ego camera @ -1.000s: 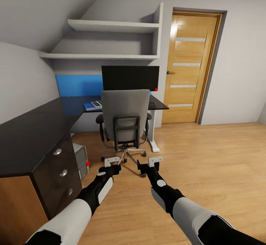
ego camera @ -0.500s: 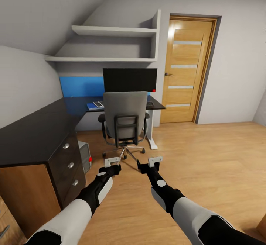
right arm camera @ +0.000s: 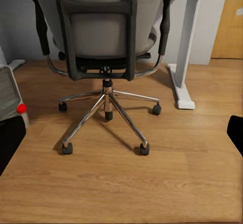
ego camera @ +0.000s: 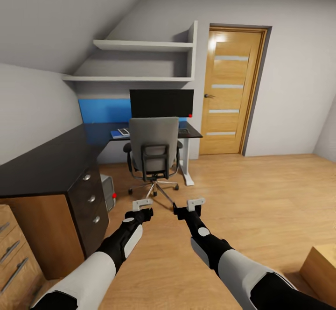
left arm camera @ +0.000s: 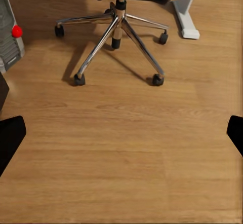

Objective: In the bedroom, organize the workspace by keeping the computer under the desk, ensuring the monitor is on the desk, placing the keyboard on the desk next to the monitor, placing the mouse on the desk next to the keyboard, moving the folder from the swivel chair onto the desk next to the mouse, stacking the notebook on top of the folder with the pen on top of the notebook, and positioning the swivel chair next to the desk.

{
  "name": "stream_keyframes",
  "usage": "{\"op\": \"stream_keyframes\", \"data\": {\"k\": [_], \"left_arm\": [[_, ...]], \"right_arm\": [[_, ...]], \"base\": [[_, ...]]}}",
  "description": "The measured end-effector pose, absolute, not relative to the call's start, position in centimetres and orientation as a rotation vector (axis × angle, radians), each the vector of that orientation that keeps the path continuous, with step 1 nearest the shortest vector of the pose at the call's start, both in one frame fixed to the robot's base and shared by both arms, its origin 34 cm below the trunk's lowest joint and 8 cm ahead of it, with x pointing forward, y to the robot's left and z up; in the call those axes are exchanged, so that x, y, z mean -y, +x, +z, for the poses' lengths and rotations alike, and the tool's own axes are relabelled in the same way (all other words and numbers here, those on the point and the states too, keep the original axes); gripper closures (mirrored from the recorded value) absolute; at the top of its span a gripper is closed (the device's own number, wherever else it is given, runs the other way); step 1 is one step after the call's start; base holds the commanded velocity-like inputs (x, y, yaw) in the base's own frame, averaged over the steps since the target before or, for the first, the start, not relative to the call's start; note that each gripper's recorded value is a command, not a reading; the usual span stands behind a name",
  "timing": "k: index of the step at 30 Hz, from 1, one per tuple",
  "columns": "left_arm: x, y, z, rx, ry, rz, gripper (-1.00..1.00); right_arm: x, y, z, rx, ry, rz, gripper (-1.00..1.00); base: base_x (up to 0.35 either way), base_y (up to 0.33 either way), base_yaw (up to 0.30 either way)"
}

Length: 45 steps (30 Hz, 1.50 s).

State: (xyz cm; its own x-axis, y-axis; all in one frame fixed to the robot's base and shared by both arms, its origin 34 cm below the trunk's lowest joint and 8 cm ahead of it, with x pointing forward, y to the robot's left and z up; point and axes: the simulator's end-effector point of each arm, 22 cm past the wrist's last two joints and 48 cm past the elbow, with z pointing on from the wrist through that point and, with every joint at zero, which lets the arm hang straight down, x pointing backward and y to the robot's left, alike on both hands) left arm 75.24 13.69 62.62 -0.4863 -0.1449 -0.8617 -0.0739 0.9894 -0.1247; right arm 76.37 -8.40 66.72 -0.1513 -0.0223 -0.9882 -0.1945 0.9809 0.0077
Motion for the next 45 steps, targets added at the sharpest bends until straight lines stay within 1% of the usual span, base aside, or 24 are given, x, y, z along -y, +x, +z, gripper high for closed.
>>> {"op": "stream_keyframes", "data": {"k": [17,26,31,42,45], "left_arm": [[-13.7,75.9,67.2,-2.064,-0.150,-0.085,-1.00],[-13.7,76.3,69.3,-2.061,-0.153,-0.087,-1.00],[-13.8,76.4,70.3,-2.060,-0.157,-0.088,-1.00],[-13.8,76.7,72.5,-2.061,-0.158,-0.089,-1.00],[-14.7,76.3,71.6,-2.089,-0.158,-0.067,-1.00]], "right_arm": [[8.4,77.0,71.3,-1.705,-0.165,0.148,-1.00],[8.4,77.3,73.4,-1.701,-0.164,0.147,-1.00],[8.4,77.4,74.4,-1.701,-0.165,0.147,-1.00],[8.4,77.8,76.7,-1.700,-0.163,0.148,-1.00],[9.5,77.6,76.2,-1.718,-0.151,0.134,-1.00]], "base": [[-0.326,-0.189,0.207],[-0.310,-0.184,0.057],[-0.124,-0.076,0.004],[-0.004,-0.003,0.000],[0.000,0.000,0.000]]}}
